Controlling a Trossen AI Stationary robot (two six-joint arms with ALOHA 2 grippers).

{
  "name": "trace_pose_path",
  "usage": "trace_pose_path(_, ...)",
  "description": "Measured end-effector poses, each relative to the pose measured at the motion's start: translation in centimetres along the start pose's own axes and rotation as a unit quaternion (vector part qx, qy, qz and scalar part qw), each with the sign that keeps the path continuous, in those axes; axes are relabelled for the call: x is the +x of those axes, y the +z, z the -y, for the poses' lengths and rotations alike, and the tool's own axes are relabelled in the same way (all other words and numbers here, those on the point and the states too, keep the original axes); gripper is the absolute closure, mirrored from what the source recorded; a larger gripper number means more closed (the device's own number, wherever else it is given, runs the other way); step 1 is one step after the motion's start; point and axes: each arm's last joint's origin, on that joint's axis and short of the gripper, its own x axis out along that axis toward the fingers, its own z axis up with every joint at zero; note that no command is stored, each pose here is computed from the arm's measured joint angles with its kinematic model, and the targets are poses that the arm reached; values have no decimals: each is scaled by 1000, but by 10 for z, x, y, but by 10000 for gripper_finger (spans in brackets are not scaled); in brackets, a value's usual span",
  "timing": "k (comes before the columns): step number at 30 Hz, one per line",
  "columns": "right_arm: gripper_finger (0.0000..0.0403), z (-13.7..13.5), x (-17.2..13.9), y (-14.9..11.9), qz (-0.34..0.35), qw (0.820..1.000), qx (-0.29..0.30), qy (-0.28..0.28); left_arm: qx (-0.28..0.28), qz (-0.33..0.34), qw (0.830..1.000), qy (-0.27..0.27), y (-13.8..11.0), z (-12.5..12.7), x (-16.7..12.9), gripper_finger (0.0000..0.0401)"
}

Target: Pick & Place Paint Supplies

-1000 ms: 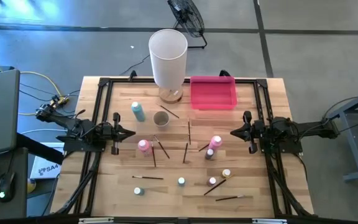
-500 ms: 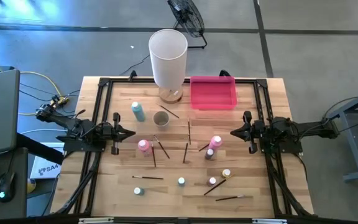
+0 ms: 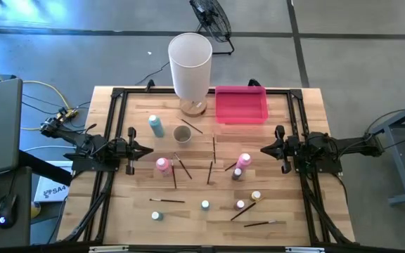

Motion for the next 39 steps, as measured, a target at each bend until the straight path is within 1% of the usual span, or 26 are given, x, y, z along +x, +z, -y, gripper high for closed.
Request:
trace_pose_path(22, 401, 0, 0, 0, 0, 1000, -1, 0, -1, 1, 1000, 0, 0, 0, 0, 401)
trace_pose_path(29, 401, 0, 0, 0, 0, 1000, -2, 0, -54, 27, 998, 3, 5, -1, 0, 401)
trace_pose_path(36, 401, 0, 0, 0, 0, 1000, -2, 0, -53, 23, 998, 2, 4, 0, 0, 401)
trace_pose_path(39, 401, 0, 0, 0, 0, 1000, -2, 0, -60, 25, 998, -8, 4, 0, 0, 401)
